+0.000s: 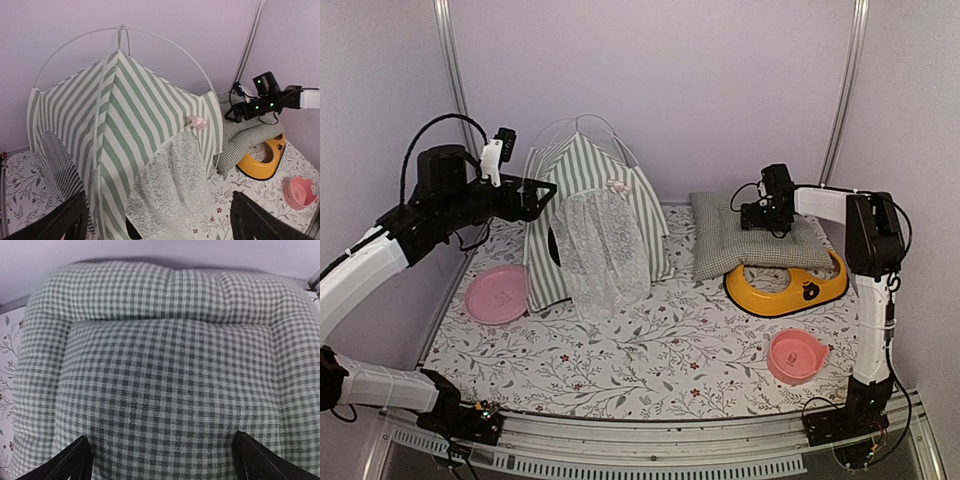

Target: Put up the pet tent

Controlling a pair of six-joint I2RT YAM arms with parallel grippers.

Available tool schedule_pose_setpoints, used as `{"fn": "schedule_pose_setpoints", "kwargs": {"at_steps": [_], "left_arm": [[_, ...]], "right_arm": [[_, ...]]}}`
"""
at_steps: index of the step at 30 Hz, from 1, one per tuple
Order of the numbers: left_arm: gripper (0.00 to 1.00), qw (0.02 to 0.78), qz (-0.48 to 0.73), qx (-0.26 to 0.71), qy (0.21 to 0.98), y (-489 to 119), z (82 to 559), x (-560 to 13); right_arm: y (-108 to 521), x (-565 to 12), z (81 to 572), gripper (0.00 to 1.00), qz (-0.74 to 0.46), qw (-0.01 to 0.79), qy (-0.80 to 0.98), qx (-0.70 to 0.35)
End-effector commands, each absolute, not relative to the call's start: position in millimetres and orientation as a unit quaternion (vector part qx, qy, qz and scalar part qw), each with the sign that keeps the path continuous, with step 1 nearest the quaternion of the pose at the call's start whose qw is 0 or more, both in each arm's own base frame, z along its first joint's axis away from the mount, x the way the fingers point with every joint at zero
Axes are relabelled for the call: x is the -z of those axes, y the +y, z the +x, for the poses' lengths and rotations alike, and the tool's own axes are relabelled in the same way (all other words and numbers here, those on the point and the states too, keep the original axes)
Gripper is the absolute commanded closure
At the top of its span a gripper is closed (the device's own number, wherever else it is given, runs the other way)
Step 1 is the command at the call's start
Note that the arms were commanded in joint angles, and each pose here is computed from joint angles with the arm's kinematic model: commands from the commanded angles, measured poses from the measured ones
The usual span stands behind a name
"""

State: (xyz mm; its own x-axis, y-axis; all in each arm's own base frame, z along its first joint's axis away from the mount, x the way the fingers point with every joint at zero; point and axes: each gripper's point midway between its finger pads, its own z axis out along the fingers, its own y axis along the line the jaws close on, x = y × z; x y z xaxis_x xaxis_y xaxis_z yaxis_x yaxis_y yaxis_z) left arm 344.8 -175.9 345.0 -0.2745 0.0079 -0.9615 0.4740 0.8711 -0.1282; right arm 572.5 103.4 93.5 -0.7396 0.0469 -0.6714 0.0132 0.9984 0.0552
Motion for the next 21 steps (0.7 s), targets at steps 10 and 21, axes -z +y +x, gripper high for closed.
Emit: {"fn": "schedule_pose_setpoints", "kwargs": {"at_steps": [10,21], "left_arm": [[0.03,0.536,0.146,0.271,0.786,-227,310,-323],[0.08,0.488,0.140,0.320,0.800,-243,302,-294]], "right_arm": [[116,-18,571,0.54,0.009,0.275,0.961,-0.039],[112,-161,581,1.00,0.025,0.392,0.918,-0.055]]}}
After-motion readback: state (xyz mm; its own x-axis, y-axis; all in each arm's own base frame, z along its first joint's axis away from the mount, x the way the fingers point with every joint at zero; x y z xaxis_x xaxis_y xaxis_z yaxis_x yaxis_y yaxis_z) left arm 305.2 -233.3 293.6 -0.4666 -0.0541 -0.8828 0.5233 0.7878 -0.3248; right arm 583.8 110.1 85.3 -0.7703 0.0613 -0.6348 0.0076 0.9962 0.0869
